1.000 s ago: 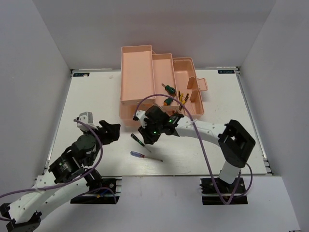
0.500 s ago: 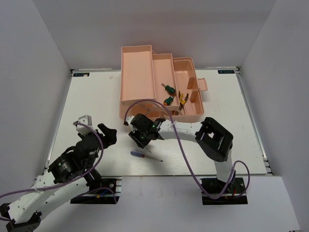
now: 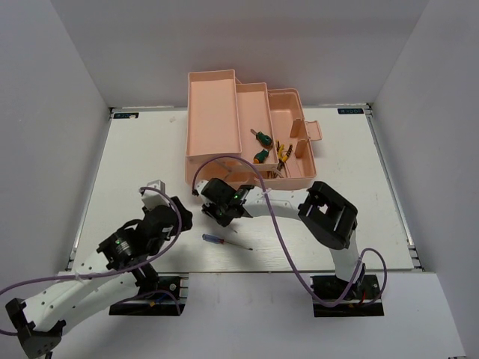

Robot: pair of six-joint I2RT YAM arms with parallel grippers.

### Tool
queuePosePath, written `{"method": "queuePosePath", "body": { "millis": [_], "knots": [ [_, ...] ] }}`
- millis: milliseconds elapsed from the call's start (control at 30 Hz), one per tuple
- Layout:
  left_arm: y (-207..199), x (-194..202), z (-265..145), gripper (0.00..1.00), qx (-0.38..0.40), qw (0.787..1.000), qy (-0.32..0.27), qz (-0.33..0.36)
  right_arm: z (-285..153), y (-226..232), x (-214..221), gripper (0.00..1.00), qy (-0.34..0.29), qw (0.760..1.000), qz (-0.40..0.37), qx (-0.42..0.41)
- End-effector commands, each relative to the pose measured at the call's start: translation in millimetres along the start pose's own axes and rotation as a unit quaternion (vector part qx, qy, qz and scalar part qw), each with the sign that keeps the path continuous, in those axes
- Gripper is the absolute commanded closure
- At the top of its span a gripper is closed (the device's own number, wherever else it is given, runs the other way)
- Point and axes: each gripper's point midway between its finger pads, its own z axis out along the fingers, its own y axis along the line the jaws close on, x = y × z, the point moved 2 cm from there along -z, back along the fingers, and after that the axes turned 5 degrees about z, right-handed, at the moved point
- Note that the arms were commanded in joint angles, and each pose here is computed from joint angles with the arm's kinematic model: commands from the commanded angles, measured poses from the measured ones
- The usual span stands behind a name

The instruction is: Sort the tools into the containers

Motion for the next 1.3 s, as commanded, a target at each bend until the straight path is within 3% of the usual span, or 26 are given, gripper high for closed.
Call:
{"method": "queuePosePath", "body": {
  "millis": [0, 67, 200, 333, 633, 800, 1033, 1100, 1267],
  "knots": [
    [-8, 19, 7, 0.34, 0.021, 0.999, 0.034, -0.016, 0, 2, 21, 0.90, 0.033, 0.999, -0.016, -0.006],
    [-10, 25, 7, 0.42, 0.033, 0.998, 0.044, -0.021, -4, 5, 24, 0.97, 0.039, 0.999, -0.017, -0.022],
    [-8, 41, 10, 0.45, 0.030, 0.996, 0.066, -0.044, -31, 13, 28, 1.00, 0.041, 0.996, -0.033, -0.074],
    [-7, 54, 13, 0.45, 0.025, 0.994, 0.090, -0.054, -66, 25, 19, 1.00, 0.021, 0.986, -0.086, -0.144],
    [4, 77, 20, 0.41, -0.040, 0.987, 0.137, -0.077, -161, 31, -27, 1.00, -0.053, 0.961, -0.167, -0.212],
    [-5, 81, 23, 0.39, -0.029, 0.984, 0.148, -0.097, -189, 9, -76, 1.00, -0.119, 0.969, -0.164, -0.141],
    [-9, 84, 25, 0.38, -0.032, 0.979, 0.159, -0.122, -235, -30, -183, 1.00, -0.256, 0.955, -0.144, -0.048],
    [-10, 87, 24, 0.38, -0.048, 0.975, 0.174, -0.128, -258, -47, -216, 1.00, -0.310, 0.944, -0.113, -0.008],
    [-10, 94, 27, 0.36, -0.099, 0.965, 0.202, -0.134, -258, -97, -245, 1.00, -0.357, 0.929, -0.008, 0.092]
  ]
}}
